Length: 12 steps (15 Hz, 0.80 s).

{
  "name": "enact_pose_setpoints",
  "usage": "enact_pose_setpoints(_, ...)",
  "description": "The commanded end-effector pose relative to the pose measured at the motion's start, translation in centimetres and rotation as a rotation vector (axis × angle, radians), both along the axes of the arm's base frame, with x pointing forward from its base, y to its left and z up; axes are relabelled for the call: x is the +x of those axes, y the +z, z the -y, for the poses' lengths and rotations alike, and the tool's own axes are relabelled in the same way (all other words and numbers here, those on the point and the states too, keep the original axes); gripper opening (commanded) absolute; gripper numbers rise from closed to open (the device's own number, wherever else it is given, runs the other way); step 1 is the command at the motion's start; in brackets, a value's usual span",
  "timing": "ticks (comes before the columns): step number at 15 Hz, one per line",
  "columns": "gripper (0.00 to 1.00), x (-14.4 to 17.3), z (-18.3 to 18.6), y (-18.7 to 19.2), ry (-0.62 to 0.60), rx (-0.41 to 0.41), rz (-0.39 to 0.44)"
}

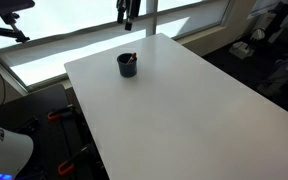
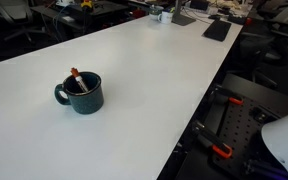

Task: Take the marker out of the cup

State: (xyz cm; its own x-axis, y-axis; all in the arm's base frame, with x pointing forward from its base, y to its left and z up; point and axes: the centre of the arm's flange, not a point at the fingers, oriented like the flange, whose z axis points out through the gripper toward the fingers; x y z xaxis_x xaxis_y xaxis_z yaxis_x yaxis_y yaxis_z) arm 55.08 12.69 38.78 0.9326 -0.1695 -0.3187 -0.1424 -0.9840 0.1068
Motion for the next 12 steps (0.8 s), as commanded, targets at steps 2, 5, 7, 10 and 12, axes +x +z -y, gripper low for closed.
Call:
enact_pose_setpoints(2,1.0,1.6,0.0,-0.6,0.009,0.013,0.0)
enact_pose_setpoints(5,1.0,2.7,-0.1,-1.3,0.009,0.017,-0.003)
enact_pose_setpoints(7,1.0,2.8,-0.1,-1.2,0.009,0.018,-0.002)
enact_pose_setpoints(10,1.0,3.1,-0.1,-1.4,0.007,0.022,-0.007)
enact_pose_setpoints(12,1.0,4.0,-0.3,-2.1,0.025,0.024,-0.02)
